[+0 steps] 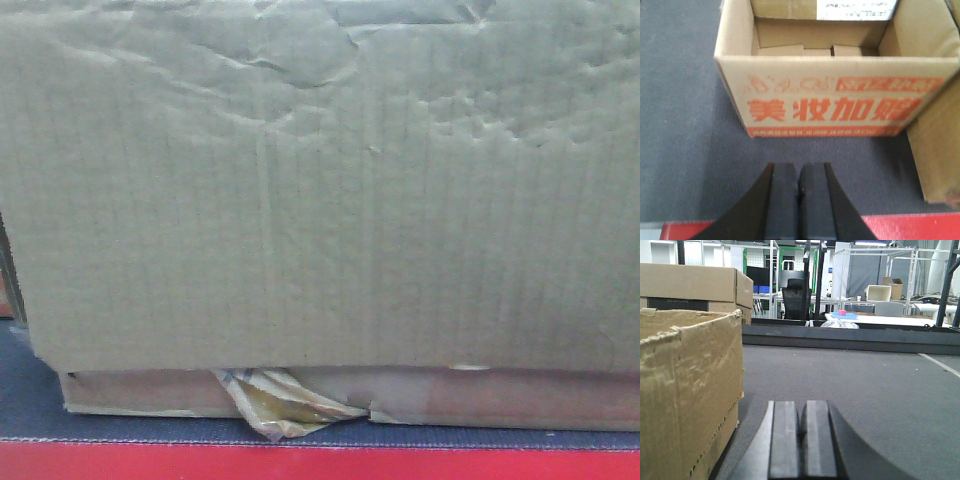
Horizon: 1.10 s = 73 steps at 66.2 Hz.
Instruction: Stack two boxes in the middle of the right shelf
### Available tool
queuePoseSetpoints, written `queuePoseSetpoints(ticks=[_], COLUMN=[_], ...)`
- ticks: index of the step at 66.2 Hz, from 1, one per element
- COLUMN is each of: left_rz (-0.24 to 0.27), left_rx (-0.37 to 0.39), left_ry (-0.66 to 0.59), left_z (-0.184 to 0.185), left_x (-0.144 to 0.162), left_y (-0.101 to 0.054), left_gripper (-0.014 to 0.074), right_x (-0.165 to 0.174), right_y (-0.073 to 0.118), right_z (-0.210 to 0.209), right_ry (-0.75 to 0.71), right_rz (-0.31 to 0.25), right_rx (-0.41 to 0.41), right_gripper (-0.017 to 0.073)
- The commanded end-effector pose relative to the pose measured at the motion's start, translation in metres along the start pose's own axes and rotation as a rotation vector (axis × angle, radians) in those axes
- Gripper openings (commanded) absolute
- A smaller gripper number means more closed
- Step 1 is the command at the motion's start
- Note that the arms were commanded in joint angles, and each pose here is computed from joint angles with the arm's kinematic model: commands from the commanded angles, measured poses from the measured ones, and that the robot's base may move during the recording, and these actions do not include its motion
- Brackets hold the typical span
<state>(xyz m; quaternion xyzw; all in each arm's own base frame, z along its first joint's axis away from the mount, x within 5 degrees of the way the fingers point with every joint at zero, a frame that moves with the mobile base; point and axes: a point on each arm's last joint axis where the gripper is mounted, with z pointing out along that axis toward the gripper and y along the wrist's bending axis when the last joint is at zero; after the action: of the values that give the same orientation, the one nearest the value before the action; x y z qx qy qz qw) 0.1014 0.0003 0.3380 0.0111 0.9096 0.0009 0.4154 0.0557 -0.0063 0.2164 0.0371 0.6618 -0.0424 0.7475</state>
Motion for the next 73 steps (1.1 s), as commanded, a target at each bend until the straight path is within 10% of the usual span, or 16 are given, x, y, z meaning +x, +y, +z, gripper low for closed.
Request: queuePoseSetpoints(ticks=[1, 24, 52, 73], left_rz=[0.005, 0.015, 0.033, 0.035], left_rx=[0.005, 0.025, -0.032, -0.024], left_ry=[-0.048, 0.103, 0.272, 0.366], left_z=[0.008, 0.053, 0.125, 0.157], left_x=[-0.020, -0.110, -0.157, -0.149], left_y=[0.000, 0.004, 0.052, 0.056], left_gripper=[-0.0101, -0.0101, -0.0097, 0.0329], right_x=[-0.002, -0.002, -0.002, -0.002], right_y=[0.000, 0.000, 0.000, 0.000], right_z=[0.000, 0.000, 0.000, 0.000], right_ry=[-0.019, -0.019, -0.019, -0.019], right_rz=[0.005, 0.005, 0.005, 0.005], right_rx=[0.005, 0.005, 0.005, 0.005], right_gripper=[-0.0163, -0.0163, -0.0163, -0.0163])
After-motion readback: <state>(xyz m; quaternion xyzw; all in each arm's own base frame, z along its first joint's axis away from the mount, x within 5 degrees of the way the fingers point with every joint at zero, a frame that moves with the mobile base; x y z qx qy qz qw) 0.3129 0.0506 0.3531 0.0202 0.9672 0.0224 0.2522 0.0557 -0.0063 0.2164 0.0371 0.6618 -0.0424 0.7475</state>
